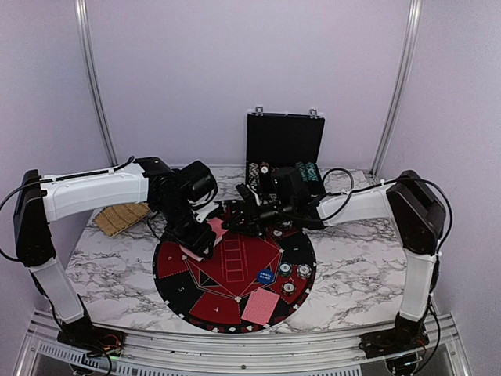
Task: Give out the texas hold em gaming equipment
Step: Pick up the poker card from the face-down deck piles.
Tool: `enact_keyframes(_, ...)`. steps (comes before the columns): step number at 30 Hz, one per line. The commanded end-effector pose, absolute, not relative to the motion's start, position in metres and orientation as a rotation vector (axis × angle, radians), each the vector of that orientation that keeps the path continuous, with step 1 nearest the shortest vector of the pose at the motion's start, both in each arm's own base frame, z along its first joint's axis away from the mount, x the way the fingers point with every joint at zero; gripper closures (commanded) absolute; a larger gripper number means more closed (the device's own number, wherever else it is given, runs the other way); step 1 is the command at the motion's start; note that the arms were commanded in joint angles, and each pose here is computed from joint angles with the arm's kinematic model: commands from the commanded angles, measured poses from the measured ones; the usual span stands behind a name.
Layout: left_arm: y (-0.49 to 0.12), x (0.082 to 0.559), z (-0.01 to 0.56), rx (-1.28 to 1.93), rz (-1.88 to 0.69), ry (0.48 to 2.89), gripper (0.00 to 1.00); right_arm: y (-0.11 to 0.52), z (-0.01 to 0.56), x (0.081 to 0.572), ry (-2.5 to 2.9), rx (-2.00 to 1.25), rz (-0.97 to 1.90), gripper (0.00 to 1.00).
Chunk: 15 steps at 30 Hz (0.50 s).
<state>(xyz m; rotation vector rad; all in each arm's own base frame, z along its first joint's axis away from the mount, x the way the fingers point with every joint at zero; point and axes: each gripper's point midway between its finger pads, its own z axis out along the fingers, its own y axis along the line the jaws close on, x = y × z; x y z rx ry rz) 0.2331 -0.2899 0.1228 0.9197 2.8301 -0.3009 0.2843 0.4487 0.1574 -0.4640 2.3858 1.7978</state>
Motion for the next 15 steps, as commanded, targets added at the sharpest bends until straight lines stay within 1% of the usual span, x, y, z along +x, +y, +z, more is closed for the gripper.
enact_keyframes(1, -0.288, 0.235, 0.131, 0.914, -0.303, 2.808, 0.59, 0.456, 0.162, 0.283, 2.358, -0.489, 1.834, 0.87)
enact_keyframes(3, -0.287, 0.234, 0.131, 0.913, -0.299, 2.807, 0.59, 0.455, 0.164, 0.283, 2.353, -0.485, 1.838, 0.91)
enact_keyframes(5, -0.286, 0.234, 0.131, 0.908, -0.297, 2.807, 0.59, 0.454, 0.169, 0.285, 2.337, -0.477, 1.848, 0.98)
enact_keyframes(6, -0.285, 0.234, 0.131, 0.908, -0.296, 2.808, 0.59, 0.453, 0.172, 0.287, 2.329, -0.47, 1.85, 1.0)
enact_keyframes(15, -0.28, 0.233, 0.13, 0.895, -0.292, 2.815, 0.59, 0.432, 0.199, 0.308, 2.253, -0.402, 1.863, 1.0)
